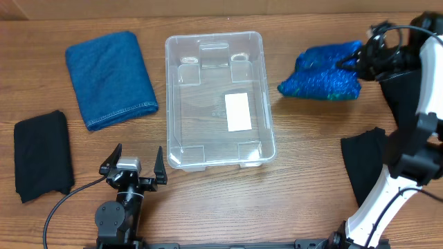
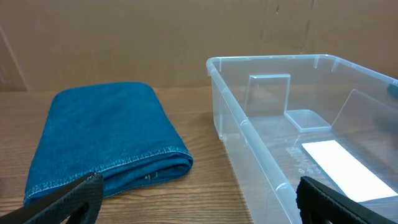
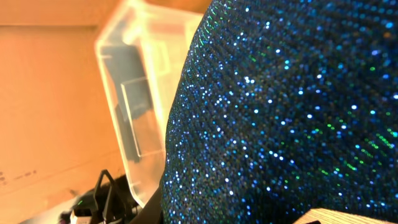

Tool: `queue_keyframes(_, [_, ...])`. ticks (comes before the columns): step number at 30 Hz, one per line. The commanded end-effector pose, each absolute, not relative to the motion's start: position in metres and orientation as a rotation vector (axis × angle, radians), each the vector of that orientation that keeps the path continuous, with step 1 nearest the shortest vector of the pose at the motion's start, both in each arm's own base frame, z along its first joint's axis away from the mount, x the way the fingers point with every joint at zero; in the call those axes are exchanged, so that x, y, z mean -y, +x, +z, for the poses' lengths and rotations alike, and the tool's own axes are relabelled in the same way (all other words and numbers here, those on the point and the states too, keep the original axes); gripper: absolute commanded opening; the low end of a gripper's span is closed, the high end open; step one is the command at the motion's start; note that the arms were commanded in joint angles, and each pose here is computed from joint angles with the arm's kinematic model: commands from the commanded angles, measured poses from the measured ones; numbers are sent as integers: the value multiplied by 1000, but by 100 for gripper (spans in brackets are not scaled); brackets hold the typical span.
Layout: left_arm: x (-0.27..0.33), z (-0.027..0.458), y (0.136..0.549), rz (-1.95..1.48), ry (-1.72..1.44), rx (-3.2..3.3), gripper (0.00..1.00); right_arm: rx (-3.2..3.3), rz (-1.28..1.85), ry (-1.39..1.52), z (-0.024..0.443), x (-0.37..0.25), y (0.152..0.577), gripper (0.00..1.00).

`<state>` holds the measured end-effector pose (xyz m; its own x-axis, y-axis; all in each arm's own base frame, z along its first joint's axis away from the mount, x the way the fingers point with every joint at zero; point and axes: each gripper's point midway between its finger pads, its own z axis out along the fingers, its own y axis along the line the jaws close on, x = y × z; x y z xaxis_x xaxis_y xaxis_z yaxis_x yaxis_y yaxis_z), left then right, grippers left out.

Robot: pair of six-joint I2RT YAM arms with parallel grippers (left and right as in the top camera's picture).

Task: Pack container
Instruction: 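Lift the sparkly blue cloth with the right gripper over the bin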

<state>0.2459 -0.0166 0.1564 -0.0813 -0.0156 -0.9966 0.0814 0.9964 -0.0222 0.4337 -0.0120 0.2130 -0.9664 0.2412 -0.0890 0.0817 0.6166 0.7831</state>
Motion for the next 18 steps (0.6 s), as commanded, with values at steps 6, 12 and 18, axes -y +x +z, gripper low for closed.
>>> queue_keyframes(6, [17,156,246,-67,68,-1644,100,-2370,1164,-8,367,-36,384,4])
queue_keyframes(12, [17,156,246,-68,67,-1644,100,-2396,1148,-437,368,-148,365,4])
queue_keyframes(18, [17,156,246,-68,67,-1644,100,-2337,941,-738,357,-221,366,4])
